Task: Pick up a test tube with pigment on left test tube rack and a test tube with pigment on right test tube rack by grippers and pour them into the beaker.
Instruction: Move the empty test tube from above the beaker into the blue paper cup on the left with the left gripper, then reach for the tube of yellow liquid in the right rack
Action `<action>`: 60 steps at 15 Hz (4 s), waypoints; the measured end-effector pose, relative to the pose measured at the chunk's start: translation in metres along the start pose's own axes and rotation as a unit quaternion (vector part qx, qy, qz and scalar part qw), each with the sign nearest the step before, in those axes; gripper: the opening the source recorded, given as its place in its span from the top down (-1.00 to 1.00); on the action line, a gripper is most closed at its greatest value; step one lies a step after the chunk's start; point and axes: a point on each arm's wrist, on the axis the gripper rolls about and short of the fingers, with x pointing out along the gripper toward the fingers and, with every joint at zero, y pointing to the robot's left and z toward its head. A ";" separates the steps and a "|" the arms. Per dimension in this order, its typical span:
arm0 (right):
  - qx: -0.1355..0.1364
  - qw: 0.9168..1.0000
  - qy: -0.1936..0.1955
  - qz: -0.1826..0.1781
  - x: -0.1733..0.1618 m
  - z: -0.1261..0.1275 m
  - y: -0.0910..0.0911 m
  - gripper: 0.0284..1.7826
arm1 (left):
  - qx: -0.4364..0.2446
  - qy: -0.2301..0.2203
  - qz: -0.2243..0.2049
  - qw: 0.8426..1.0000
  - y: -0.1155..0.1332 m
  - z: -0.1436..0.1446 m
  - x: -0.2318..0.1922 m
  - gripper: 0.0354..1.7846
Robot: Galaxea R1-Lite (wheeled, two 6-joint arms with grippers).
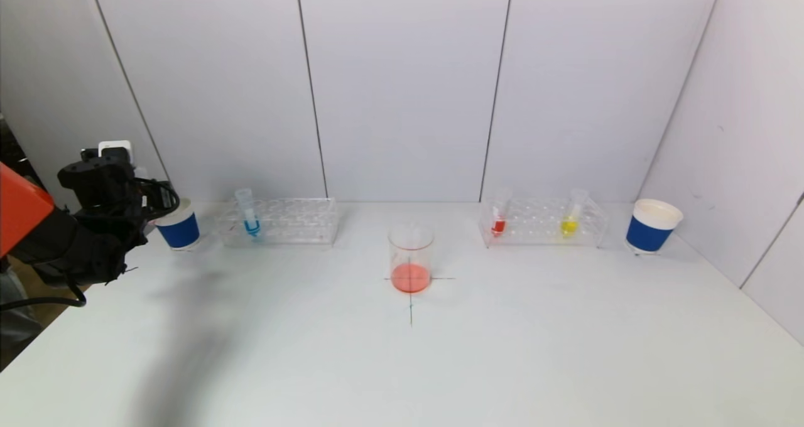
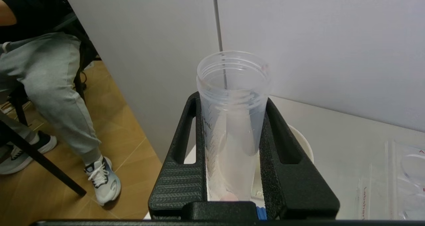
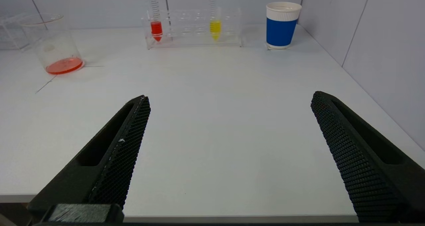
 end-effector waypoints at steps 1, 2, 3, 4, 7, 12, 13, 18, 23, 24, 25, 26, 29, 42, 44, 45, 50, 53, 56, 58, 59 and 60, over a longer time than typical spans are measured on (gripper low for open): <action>0.000 1.000 0.000 0.000 0.000 0.000 0.000 -0.98 | -0.001 -0.004 -0.005 1.000 -0.001 -0.003 0.003 0.51; 0.000 1.000 0.000 -0.001 0.000 0.000 0.000 -0.98 | -0.002 -0.011 -0.010 1.000 -0.001 -0.004 0.005 0.51; 0.000 1.000 0.000 -0.001 0.000 0.000 0.000 -0.98 | -0.002 -0.012 -0.012 1.000 -0.002 -0.005 0.006 0.51; 0.000 1.000 0.000 -0.001 0.000 0.000 0.000 -0.98 | -0.001 -0.013 -0.012 1.000 -0.002 -0.004 0.007 0.51; 0.000 1.000 0.000 -0.001 0.000 0.000 0.000 -0.98 | 0.001 -0.023 -0.014 1.000 -0.002 0.005 0.009 0.51; 0.000 1.000 0.000 -0.001 0.000 0.000 0.000 -0.98 | 0.002 -0.021 -0.012 1.000 0.001 0.021 0.004 0.51; 0.000 1.000 0.000 -0.001 0.000 0.000 0.000 -0.98 | 0.002 -0.024 -0.013 1.000 0.001 0.024 0.004 0.51; 0.000 1.000 0.000 -0.001 0.000 0.000 0.000 -0.98 | 0.000 -0.035 -0.010 0.999 -0.002 0.029 0.020 0.51; 0.000 1.000 0.000 -0.001 0.000 0.000 0.000 -0.98 | 0.000 -0.033 -0.011 0.999 -0.007 0.017 0.035 0.51; 0.000 1.000 0.000 -0.001 0.000 0.000 0.000 -0.98 | 0.001 -0.030 -0.011 0.999 -0.007 0.013 0.037 0.51; 0.000 1.000 0.000 0.000 0.000 0.000 0.000 -0.98 | 0.001 -0.027 -0.011 1.000 -0.008 0.009 0.038 0.51; 0.000 1.000 0.000 -0.001 0.000 0.000 0.000 -0.98 | 0.002 -0.024 -0.012 1.000 -0.009 0.005 0.039 0.51; 0.000 1.000 0.000 -0.001 0.000 0.000 0.000 -0.98 | 0.003 -0.014 -0.013 1.000 -0.010 -0.006 0.039 0.51; 0.000 1.000 0.000 -0.001 0.000 0.000 0.000 -0.98 | 0.002 0.001 -0.014 1.000 -0.010 -0.018 0.033 0.51; 0.000 1.000 0.000 0.000 0.000 0.000 0.000 -0.98 | 0.004 0.001 -0.014 1.000 -0.009 -0.018 0.033 0.51; 0.000 1.000 0.000 -0.001 0.000 0.000 0.000 -0.98 | 0.005 0.002 -0.014 1.000 -0.009 -0.018 0.033 0.51; 0.000 1.000 0.000 0.000 0.000 0.000 0.000 -0.98 | 0.003 0.000 -0.014 1.000 -0.008 -0.018 0.030 0.33; 0.000 1.000 0.000 -0.001 0.000 0.000 0.000 -0.98 | 0.001 -0.011 -0.013 1.000 -0.008 -0.016 0.030 -0.14; 0.000 1.000 0.000 -0.001 0.000 0.000 0.000 -0.98 | 0.001 -0.011 -0.013 1.000 -0.008 -0.016 0.030 -0.66; 0.000 1.000 0.000 -0.001 0.000 0.000 0.000 -0.98 | 0.001 -0.010 -0.013 1.000 -0.008 -0.016 0.030 -0.87; 0.000 1.000 0.000 -0.001 0.000 0.000 0.000 -0.98 | 0.001 -0.010 -0.013 1.000 -0.008 -0.016 0.030 -0.94; 0.000 1.000 0.000 -0.001 0.000 0.000 0.000 -0.98 | 0.002 -0.009 -0.013 1.000 -0.008 -0.017 0.030 -0.98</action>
